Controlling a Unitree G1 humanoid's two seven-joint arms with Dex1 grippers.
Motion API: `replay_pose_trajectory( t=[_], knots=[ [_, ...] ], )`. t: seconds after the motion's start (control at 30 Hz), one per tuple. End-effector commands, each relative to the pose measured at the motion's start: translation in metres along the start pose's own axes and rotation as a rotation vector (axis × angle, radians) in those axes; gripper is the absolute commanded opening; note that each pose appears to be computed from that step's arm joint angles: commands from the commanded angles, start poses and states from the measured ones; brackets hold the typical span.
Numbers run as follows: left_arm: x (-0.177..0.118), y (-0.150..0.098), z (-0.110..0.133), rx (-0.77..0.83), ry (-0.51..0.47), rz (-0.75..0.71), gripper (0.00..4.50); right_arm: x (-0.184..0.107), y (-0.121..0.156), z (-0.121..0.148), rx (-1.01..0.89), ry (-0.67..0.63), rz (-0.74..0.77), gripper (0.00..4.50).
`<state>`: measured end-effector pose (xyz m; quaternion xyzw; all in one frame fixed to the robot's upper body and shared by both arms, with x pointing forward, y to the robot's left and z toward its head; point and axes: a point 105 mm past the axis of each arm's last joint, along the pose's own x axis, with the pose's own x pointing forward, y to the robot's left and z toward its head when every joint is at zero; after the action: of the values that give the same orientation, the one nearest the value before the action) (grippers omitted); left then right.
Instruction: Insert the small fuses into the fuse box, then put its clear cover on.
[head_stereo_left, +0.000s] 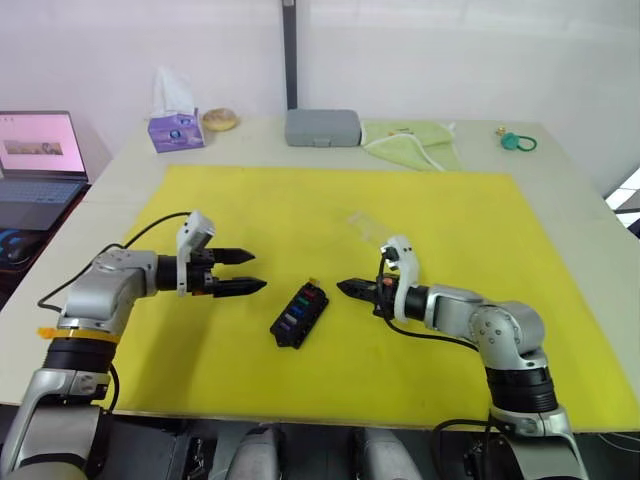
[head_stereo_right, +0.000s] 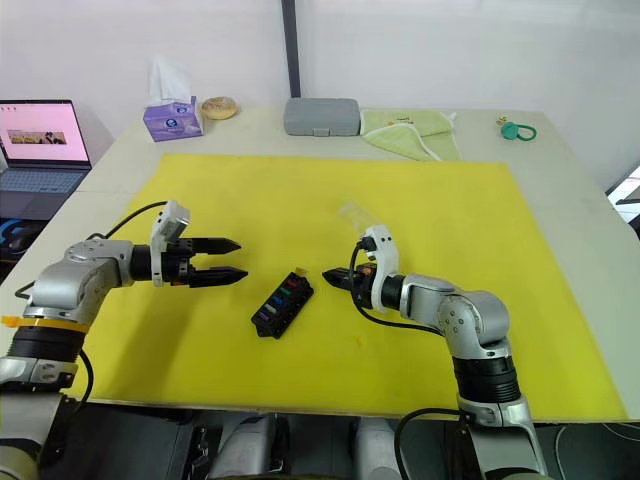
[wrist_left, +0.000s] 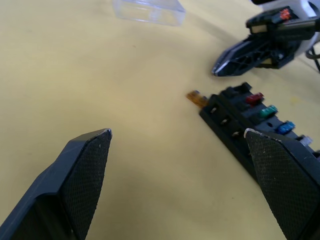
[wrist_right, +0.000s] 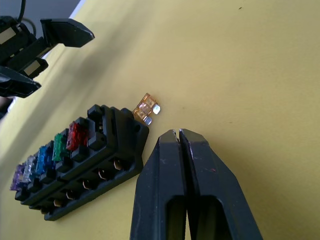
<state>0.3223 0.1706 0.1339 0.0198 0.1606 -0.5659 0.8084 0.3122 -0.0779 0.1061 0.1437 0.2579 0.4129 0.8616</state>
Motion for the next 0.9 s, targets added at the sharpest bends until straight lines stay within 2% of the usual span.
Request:
replay_pose_trajectory(
  t=[0.03,0.2,0.43,0.5,0.63,0.8,0.9],
  knots=[
    [-0.001,-0.01,0.004,0.024,0.022,-0.047,4.5,0.003,0.01,0.002,-0.039,0.004,0.04,0.06],
    [-0.007,-0.013,-0.003,0.005,0.036,-0.038,4.5,0.005,0.01,-0.003,-0.064,0.025,0.031,0.06],
    [-0.009,-0.013,-0.005,-0.002,0.04,-0.027,4.5,0.005,0.033,-0.011,-0.141,0.075,0.138,0.06],
    [-0.009,-0.012,-0.004,-0.003,0.037,-0.024,4.5,0.005,0.03,-0.011,-0.151,0.07,0.117,0.06],
    [-0.004,-0.007,0.01,-0.048,-0.048,-0.018,4.5,-0.001,0.012,0.009,-0.142,-0.006,0.048,0.06],
    [0.003,-0.005,0.012,-0.043,-0.037,-0.045,4.5,-0.006,0.006,0.021,-0.111,-0.043,0.044,0.06],
    [0.005,-0.003,0.014,-0.041,-0.042,-0.045,4.5,0.0,-0.001,0.019,0.013,-0.036,0.05,0.06]
  ],
)
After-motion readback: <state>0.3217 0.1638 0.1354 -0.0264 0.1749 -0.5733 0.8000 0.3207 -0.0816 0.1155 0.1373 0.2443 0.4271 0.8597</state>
